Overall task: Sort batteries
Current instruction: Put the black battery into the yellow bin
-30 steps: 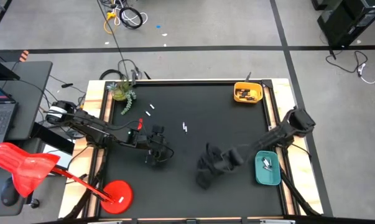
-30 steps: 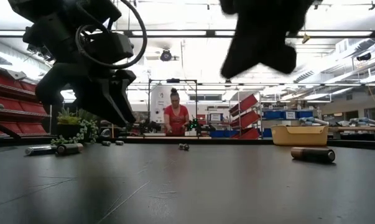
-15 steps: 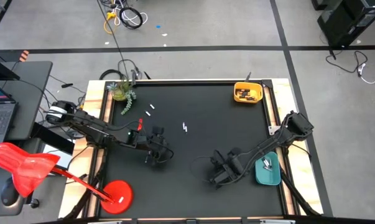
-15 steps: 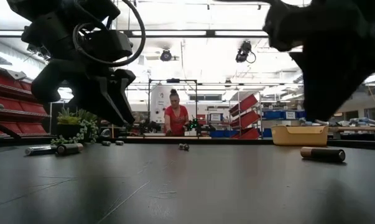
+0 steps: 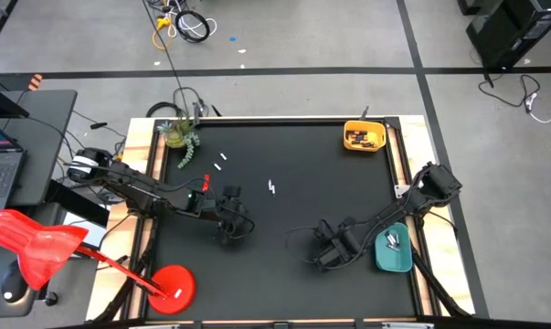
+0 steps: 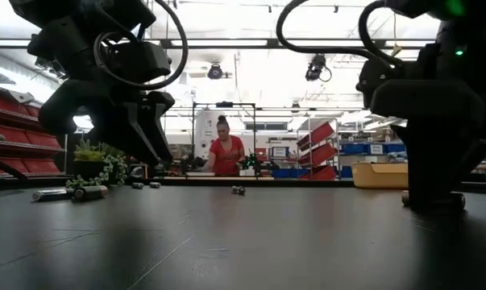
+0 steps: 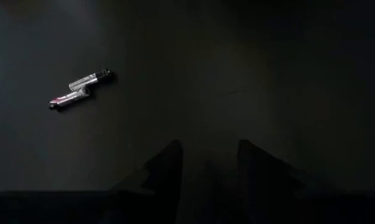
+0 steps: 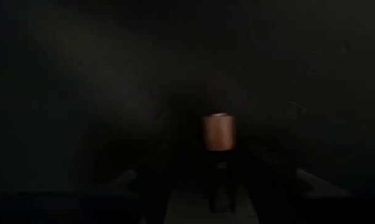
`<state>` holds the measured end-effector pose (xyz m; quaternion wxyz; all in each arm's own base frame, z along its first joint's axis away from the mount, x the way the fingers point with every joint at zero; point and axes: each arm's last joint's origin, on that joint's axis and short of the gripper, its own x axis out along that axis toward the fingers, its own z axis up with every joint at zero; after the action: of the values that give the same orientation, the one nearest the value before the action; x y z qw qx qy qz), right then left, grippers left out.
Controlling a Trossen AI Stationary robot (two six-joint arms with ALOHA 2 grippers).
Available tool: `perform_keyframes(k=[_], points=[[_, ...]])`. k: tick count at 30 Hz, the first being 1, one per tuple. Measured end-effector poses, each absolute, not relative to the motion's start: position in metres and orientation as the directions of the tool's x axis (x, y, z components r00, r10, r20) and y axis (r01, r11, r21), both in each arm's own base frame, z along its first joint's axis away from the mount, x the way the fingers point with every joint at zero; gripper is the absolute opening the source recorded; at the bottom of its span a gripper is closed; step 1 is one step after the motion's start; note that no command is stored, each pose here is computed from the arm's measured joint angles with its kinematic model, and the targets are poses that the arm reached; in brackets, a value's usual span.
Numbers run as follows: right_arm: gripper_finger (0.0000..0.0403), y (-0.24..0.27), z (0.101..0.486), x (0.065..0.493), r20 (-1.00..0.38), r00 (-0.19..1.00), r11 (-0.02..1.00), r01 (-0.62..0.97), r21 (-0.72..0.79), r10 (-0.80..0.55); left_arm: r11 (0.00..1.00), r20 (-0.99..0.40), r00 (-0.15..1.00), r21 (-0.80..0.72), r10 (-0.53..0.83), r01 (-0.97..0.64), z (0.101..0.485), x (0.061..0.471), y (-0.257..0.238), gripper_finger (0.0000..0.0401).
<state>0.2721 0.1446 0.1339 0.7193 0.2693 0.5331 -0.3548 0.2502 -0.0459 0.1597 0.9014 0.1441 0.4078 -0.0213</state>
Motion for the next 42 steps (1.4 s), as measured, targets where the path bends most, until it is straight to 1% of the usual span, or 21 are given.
perform_keyframes(k=[4, 10, 14, 20, 28, 31, 33, 35, 37, 40, 42], points=[[0.0189, 0.145, 0.133, 0.273, -0.957, 0.198, 0.615, 0.788, 0.025, -0.214, 0.957, -0.745, 0.662, 0.243, 0.08, 0.157, 0.159, 0.25, -0.046, 0.0158], [0.0187, 0.147, 0.151, 0.277, -0.954, 0.222, 0.623, 0.78, 0.051, -0.201, 0.957, -0.746, 0.661, 0.243, 0.081, 0.157, 0.159, 0.25, -0.046, 0.0158], [0.0187, 0.147, 0.15, 0.277, -0.955, 0.223, 0.626, 0.778, 0.056, -0.193, 0.957, -0.746, 0.661, 0.242, 0.08, 0.158, 0.159, 0.25, -0.046, 0.0158], [0.0186, 0.149, 0.15, 0.28, -0.95, 0.259, 0.641, 0.762, 0.09, -0.174, 0.957, -0.753, 0.654, 0.24, 0.078, 0.163, 0.159, 0.249, -0.046, 0.0158], [0.0185, 0.145, 0.131, 0.272, -0.943, 0.293, 0.659, 0.743, 0.119, -0.159, 0.957, -0.758, 0.648, 0.24, 0.078, 0.165, 0.158, 0.248, -0.046, 0.0158], [0.018, 0.144, 0.124, 0.265, -0.942, 0.288, 0.662, 0.742, 0.106, -0.173, 0.957, -0.759, 0.647, 0.24, 0.078, 0.166, 0.158, 0.248, -0.046, 0.0158], [0.0171, 0.143, 0.121, 0.262, -0.939, 0.29, 0.662, 0.743, 0.098, -0.186, 0.957, -0.759, 0.646, 0.239, 0.077, 0.166, 0.158, 0.248, -0.046, 0.0158], [0.015, 0.143, 0.12, 0.261, -0.939, 0.285, 0.672, 0.735, 0.085, -0.193, 0.957, -0.759, 0.646, 0.238, 0.077, 0.167, 0.158, 0.248, -0.046, 0.0158], [0.0113, 0.142, 0.12, 0.26, -0.94, 0.277, 0.684, 0.726, 0.07, -0.199, 0.957, -0.76, 0.646, 0.237, 0.075, 0.167, 0.158, 0.248, -0.046, 0.0158], [0.0045, 0.141, 0.12, 0.26, -0.94, 0.274, 0.698, 0.714, 0.058, -0.202, 0.957, -0.76, 0.646, 0.237, 0.075, 0.167, 0.158, 0.248, -0.046, 0.0158], [0.0043, 0.141, 0.12, 0.26, -0.938, 0.277, 0.708, 0.704, 0.052, -0.207, 0.957, -0.76, 0.646, 0.237, 0.075, 0.167, 0.158, 0.248, -0.046, 0.0158]])
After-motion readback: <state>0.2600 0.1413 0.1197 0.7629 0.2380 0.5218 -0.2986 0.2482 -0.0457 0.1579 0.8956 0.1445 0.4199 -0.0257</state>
